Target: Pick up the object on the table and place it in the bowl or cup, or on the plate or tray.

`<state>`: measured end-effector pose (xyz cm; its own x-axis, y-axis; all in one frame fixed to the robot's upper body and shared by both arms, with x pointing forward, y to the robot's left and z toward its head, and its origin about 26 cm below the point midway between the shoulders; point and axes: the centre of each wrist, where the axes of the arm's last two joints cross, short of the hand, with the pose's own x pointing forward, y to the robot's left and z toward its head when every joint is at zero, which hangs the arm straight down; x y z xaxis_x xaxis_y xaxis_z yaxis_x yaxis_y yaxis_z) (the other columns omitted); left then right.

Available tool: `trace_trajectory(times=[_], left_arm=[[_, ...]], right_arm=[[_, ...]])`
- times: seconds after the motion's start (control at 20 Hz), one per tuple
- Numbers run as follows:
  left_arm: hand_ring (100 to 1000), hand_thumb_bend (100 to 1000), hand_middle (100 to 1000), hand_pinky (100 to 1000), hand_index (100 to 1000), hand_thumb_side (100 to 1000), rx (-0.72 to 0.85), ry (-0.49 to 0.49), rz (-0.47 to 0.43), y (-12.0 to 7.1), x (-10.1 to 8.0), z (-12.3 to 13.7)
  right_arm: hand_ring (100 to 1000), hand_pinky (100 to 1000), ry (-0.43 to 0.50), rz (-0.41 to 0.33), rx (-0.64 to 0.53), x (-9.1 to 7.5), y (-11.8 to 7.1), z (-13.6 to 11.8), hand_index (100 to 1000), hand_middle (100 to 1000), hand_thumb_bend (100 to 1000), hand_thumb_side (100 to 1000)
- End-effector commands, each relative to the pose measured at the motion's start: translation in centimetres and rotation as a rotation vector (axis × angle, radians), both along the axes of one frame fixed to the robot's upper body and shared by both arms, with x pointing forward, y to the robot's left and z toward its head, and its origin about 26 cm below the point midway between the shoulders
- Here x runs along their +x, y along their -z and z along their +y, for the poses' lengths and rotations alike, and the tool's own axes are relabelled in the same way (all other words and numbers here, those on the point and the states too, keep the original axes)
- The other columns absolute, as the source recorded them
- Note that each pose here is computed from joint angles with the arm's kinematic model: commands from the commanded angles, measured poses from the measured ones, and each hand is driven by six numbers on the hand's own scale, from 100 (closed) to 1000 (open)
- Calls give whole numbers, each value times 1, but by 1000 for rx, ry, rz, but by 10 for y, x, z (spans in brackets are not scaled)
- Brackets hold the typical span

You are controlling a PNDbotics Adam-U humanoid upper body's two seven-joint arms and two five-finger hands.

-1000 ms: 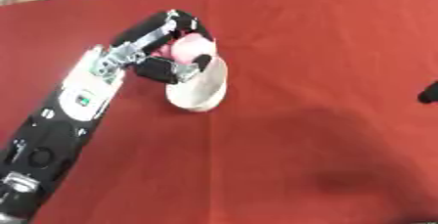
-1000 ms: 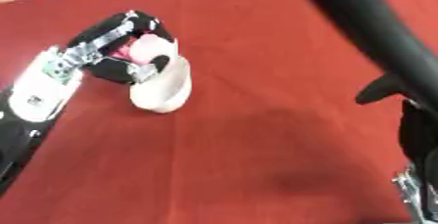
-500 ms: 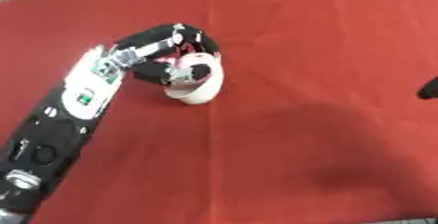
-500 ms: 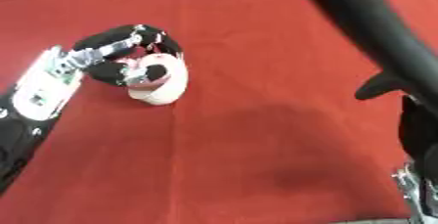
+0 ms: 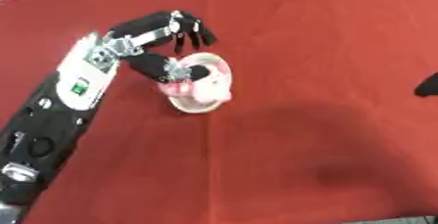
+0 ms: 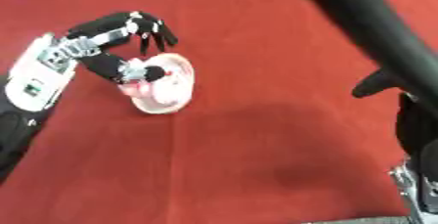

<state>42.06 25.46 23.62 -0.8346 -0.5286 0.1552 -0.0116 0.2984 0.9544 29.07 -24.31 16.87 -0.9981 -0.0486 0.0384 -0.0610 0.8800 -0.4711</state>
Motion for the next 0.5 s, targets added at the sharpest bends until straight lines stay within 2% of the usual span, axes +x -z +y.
trace_trajectory(times=[0.05, 0.1, 0.15, 0.25, 0.4, 0.5], left_arm=[[592, 384, 621, 357, 763, 575, -25, -54, -177, -37, -13, 9], [593, 380, 622, 358, 764, 582, -41, -66, -222, -44, -17, 9], [584, 417, 616, 352, 757, 528, -58, -72, -263, -51, -22, 9], [583, 437, 616, 353, 755, 507, -87, -79, -328, -62, -30, 8], [581, 451, 616, 351, 754, 492, -121, -82, -382, -73, -39, 7], [561, 448, 603, 314, 747, 474, -163, -74, -393, -73, -43, 6]], right_arm=[[574, 454, 3, -20, -13, -1, -6, -4, 894, 757, 100, 803], [574, 454, 3, -19, -14, -1, -6, -4, 894, 757, 100, 803], [574, 454, 4, -18, -14, -2, -6, -4, 894, 757, 100, 803], [574, 454, 5, -15, -17, -2, -5, -5, 894, 757, 100, 803], [574, 454, 6, -13, -19, -2, -5, -6, 894, 757, 100, 804], [574, 454, 5, -12, -19, -2, -5, -6, 894, 756, 100, 794]])
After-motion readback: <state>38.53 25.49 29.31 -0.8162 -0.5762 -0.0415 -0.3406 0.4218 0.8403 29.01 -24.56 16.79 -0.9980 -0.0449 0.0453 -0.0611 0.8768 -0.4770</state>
